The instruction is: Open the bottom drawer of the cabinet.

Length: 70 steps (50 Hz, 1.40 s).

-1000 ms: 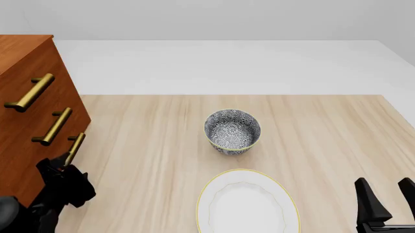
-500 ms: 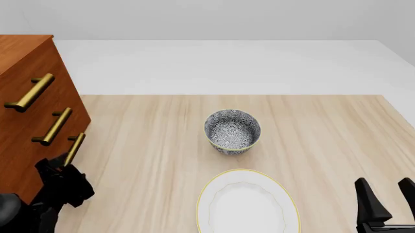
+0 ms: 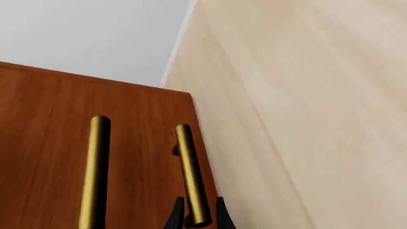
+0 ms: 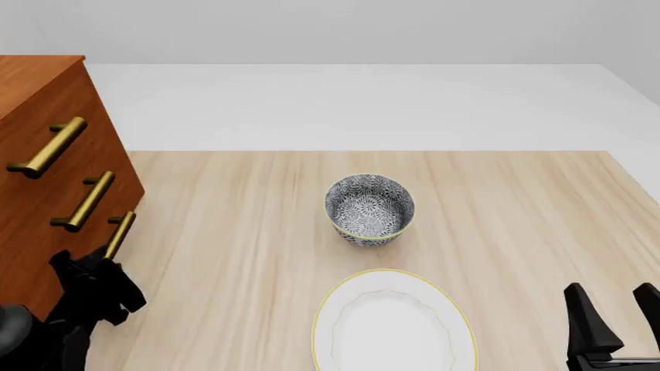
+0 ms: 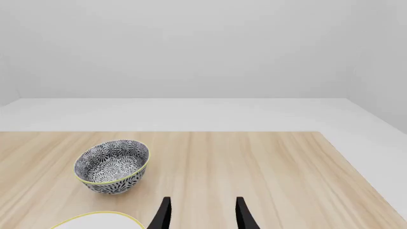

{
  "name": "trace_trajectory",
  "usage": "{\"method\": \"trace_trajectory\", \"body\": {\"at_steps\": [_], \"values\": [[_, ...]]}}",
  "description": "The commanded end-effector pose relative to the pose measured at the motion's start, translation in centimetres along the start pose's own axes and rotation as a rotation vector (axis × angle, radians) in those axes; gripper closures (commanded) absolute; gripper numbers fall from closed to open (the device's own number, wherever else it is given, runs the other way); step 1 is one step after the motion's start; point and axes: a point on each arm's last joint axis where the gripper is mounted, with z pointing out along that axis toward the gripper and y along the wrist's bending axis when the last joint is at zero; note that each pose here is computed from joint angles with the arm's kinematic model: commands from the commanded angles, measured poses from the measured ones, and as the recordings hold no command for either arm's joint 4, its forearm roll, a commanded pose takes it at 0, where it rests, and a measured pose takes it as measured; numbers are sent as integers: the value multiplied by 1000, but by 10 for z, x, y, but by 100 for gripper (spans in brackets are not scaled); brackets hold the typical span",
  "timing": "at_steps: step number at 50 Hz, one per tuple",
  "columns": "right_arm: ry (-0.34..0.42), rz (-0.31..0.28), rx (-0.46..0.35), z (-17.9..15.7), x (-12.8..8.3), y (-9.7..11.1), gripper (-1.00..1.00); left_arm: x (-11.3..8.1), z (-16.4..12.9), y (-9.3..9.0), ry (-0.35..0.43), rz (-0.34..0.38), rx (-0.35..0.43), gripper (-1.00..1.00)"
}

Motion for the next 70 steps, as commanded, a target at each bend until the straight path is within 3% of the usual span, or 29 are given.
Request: {"method": "trace_trajectory", "body": {"at_steps": [1,32,70], "values": [[0,0,0,0,0,0,-100,3,0,-13,9,16,62,100],[0,0,0,0,0,0,-100,-10,-7,-13,-45,80,64,100],[0,0,0,0,0,0,-100,-29,-21,-9,-118,103,69,100]]}}
